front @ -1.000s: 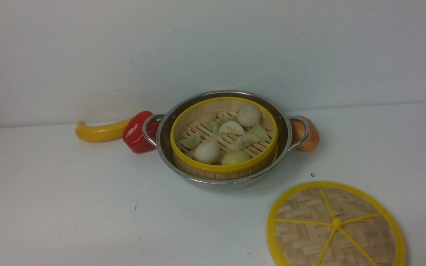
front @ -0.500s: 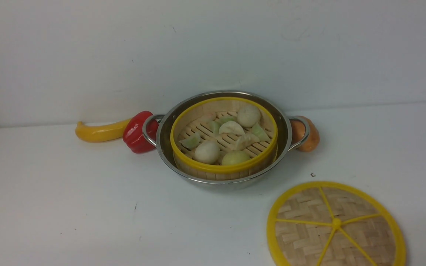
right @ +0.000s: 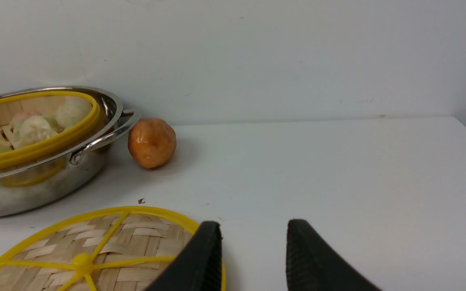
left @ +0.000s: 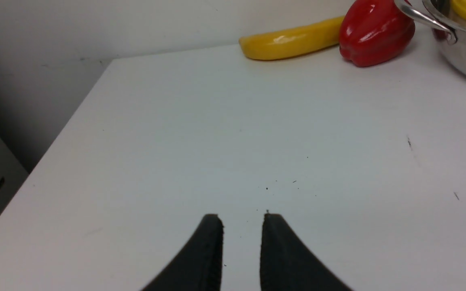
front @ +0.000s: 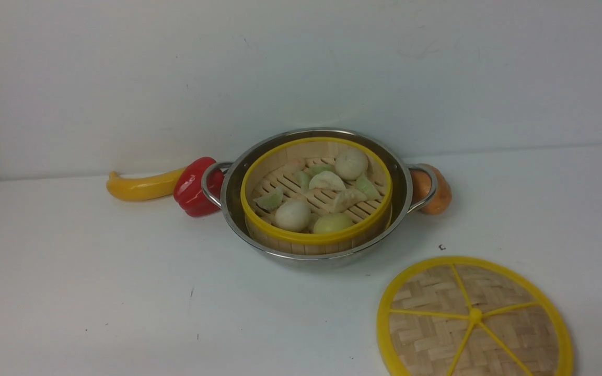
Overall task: Place the steamer in the pot on the white table, and put the lid on the steamer.
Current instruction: 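Move the gripper down to the bamboo steamer lid and grasp its center knob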
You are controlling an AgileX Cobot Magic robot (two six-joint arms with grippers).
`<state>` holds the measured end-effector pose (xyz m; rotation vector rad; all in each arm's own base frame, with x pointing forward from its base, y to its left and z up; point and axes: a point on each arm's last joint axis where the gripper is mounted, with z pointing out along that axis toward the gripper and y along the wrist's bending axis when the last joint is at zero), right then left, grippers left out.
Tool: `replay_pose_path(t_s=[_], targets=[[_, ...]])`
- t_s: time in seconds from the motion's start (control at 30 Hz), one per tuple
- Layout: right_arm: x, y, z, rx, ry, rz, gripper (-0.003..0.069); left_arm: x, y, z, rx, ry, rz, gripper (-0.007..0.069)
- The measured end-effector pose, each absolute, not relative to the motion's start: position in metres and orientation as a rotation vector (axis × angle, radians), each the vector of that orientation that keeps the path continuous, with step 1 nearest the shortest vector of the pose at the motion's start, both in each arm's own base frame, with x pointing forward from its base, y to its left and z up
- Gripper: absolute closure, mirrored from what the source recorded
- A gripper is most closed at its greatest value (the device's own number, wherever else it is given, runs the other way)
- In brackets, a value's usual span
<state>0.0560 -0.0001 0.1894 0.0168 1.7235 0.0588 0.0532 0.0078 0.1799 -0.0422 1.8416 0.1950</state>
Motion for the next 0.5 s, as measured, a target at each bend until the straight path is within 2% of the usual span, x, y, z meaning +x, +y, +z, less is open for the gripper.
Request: replay_pose_path(t_s=[0.5], targets=[[0.0560, -0.0001, 0.1894, 0.017, 1.723, 0.059, 0.0414, 0.0532, 0.0079, 0.1800, -0.052, 1.840, 0.188, 0.0468]])
